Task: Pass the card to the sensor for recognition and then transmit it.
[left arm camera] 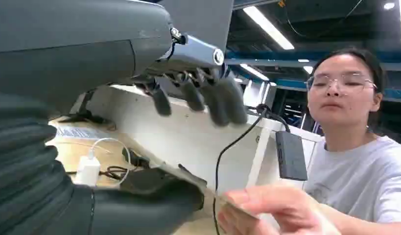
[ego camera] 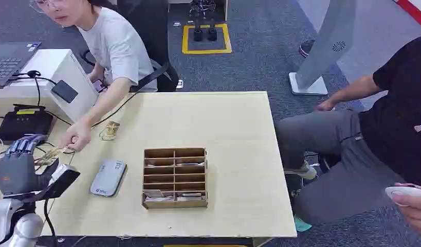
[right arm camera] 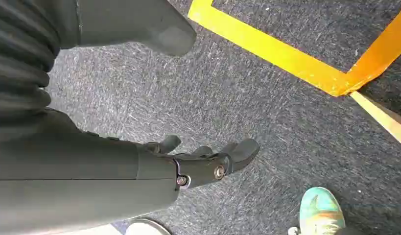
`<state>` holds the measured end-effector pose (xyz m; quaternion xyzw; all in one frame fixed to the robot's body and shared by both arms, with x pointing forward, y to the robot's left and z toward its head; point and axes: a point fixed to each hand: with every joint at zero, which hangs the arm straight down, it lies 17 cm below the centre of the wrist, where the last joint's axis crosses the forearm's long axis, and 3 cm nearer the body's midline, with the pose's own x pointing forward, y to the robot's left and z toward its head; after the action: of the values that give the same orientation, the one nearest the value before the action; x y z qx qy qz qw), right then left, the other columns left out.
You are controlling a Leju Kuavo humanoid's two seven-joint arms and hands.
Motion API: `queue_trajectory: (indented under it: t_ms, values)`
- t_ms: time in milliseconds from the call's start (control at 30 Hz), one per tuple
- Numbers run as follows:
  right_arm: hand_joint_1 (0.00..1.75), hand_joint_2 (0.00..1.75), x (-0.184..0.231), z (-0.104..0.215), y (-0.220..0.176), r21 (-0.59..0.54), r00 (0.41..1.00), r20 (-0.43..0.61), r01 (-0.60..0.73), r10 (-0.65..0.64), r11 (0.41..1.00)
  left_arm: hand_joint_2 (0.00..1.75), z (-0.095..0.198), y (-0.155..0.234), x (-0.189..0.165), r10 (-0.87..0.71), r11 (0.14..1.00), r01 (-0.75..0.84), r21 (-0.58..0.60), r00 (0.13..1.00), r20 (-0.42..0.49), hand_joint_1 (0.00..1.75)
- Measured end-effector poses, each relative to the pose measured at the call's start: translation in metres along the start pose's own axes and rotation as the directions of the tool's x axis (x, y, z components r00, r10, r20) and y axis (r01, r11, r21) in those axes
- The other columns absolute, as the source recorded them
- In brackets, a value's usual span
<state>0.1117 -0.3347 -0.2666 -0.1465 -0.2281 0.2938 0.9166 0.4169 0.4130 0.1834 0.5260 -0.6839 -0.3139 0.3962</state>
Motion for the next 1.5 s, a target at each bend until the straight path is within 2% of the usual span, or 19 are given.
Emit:
queue_trajectory:
  t_ms: [467,600,667,733,900,967,1200,1500]
  values:
    - [0.00,1.75,0.002,-0.001,-0.002,-0.003,1.000,0.004,-0.001,0.001,1.000,1.75,-0.006,0.003,0.001,0.035,0.999,-0.035,0.002,0.999,0.018,1.75]
    - [0.00,1.75,0.004,-0.001,-0.002,-0.002,1.000,0.008,-0.006,0.006,1.000,1.75,-0.006,-0.002,0.005,0.175,0.984,-0.175,-0.017,0.985,0.009,1.75]
    - [0.00,1.75,0.004,-0.001,-0.002,-0.003,1.000,0.007,-0.004,0.004,1.000,1.75,-0.005,-0.016,0.004,0.310,0.947,-0.313,-0.074,0.949,-0.057,1.75]
    - [0.00,1.75,0.004,-0.001,-0.001,-0.004,1.000,0.007,0.000,0.000,1.000,1.75,0.001,-0.041,0.009,0.453,0.862,-0.473,-0.182,0.880,-0.142,1.75]
    - [0.00,1.75,0.002,-0.001,-0.001,-0.010,1.000,0.001,-0.002,0.002,1.000,1.75,0.017,-0.075,0.021,0.629,0.645,-0.711,-0.281,0.702,-0.333,1.75]
    - [0.00,1.75,0.000,0.000,-0.001,-0.010,1.000,-0.005,-0.002,0.002,1.000,1.75,0.021,-0.077,0.021,0.650,0.608,-0.742,-0.281,0.669,-0.361,1.75]
    - [0.00,1.75,-0.001,0.000,-0.001,-0.012,1.000,-0.010,-0.005,0.005,1.000,1.75,0.028,-0.083,0.015,0.632,0.594,-0.748,-0.295,0.661,-0.404,1.75]
    - [0.00,1.75,0.000,0.000,0.000,-0.013,1.000,-0.011,-0.004,0.004,1.000,1.75,0.046,-0.118,0.013,0.505,0.670,-0.658,-0.343,0.743,-0.439,1.75]
